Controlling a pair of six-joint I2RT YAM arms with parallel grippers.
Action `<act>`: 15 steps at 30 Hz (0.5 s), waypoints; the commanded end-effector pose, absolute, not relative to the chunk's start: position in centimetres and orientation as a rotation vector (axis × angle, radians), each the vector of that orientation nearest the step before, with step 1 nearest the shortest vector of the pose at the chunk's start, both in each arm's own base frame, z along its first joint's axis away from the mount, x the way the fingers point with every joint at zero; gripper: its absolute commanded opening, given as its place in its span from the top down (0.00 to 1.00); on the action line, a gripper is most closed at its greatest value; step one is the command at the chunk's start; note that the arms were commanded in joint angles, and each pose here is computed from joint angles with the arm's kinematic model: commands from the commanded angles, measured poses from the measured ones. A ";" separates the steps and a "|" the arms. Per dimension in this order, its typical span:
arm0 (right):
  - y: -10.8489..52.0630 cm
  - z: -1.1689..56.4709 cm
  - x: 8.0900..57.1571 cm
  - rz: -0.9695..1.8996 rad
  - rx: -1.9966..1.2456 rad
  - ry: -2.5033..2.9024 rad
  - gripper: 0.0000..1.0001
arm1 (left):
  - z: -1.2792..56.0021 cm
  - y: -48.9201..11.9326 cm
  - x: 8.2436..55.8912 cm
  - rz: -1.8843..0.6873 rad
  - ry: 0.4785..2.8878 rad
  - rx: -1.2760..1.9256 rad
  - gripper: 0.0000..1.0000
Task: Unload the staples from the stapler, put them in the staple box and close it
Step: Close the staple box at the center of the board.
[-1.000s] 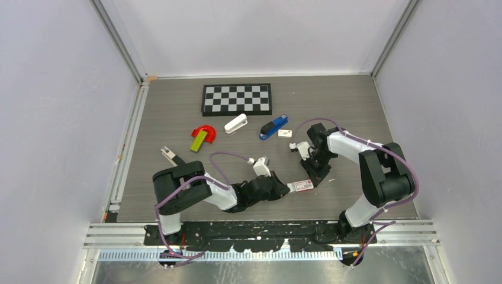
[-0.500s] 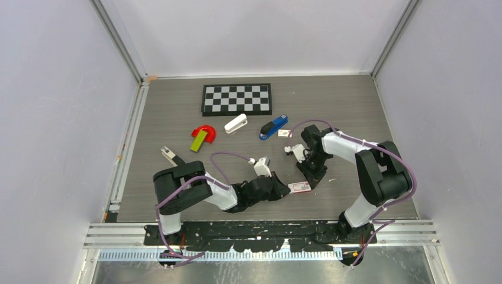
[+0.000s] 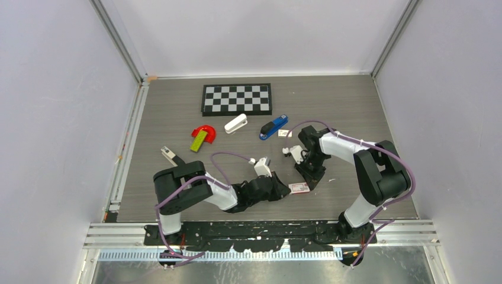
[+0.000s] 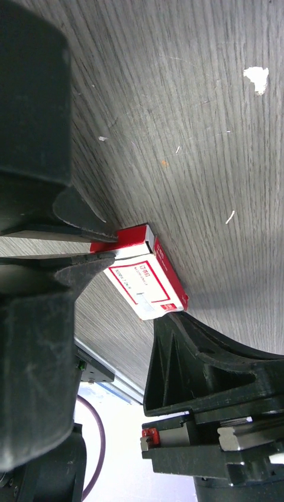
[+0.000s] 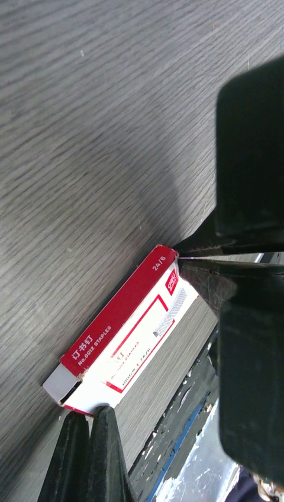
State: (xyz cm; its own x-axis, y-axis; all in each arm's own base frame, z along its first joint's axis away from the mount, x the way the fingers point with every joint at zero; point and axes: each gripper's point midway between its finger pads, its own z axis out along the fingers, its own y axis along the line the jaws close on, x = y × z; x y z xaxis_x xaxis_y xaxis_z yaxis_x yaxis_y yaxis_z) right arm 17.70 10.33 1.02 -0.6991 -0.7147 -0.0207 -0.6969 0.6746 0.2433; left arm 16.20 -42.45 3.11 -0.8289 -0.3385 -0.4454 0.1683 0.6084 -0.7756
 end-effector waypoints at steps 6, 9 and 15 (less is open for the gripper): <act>9.7 2.1 20.8 -0.375 1.088 -2.987 0.85 | 6.6 -41.0 16.4 -1.219 2.131 -0.040 0.61; 9.2 3.5 21.2 -0.387 1.129 -3.019 0.84 | 8.0 -40.0 16.3 -1.197 2.088 0.028 0.55; 9.2 7.5 20.9 -0.502 1.331 -3.047 0.83 | 8.6 -36.2 15.8 -1.084 2.001 0.205 0.60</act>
